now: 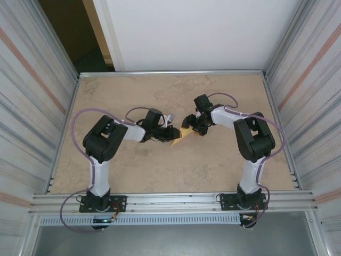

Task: Fold a paper plane with a square sheet of paper (pick it up from the middle)
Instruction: Fold the wing for the fifth time at the center of the table.

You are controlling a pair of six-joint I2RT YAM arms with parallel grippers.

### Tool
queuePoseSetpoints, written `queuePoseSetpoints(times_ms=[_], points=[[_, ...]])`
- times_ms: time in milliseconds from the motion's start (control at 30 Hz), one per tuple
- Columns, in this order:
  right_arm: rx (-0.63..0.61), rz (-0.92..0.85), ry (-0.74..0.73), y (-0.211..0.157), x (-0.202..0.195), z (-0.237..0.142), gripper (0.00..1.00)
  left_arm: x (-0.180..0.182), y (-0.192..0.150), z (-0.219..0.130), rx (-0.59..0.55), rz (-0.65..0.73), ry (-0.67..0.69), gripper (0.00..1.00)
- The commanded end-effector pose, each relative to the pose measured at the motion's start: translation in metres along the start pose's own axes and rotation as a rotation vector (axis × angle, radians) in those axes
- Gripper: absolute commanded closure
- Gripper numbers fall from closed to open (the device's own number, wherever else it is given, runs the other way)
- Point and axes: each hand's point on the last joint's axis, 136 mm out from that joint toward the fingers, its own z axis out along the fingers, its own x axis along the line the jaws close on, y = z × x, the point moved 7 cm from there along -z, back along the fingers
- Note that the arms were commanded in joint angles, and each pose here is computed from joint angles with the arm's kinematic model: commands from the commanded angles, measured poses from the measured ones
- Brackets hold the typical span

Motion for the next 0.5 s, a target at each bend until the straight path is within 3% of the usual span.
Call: queuePoseSetpoints(times_ms=[0,200,467], points=[[0.071,0.039,-0.178,-0.020,-0.040,0.047,0.33,-0.001,-0.002,-0.008,-0.006,0.048,0.024,0.78],[0.073,0.041,-0.188,-0.021,-0.042,0.048,0.33,-0.013,0.000,-0.021,-0.025,0.119,0.039,0.71],[0.076,0.042,-0.187,-0.022,-0.043,0.049,0.33,-0.017,-0.003,-0.031,-0.027,0.171,0.079,0.70]])
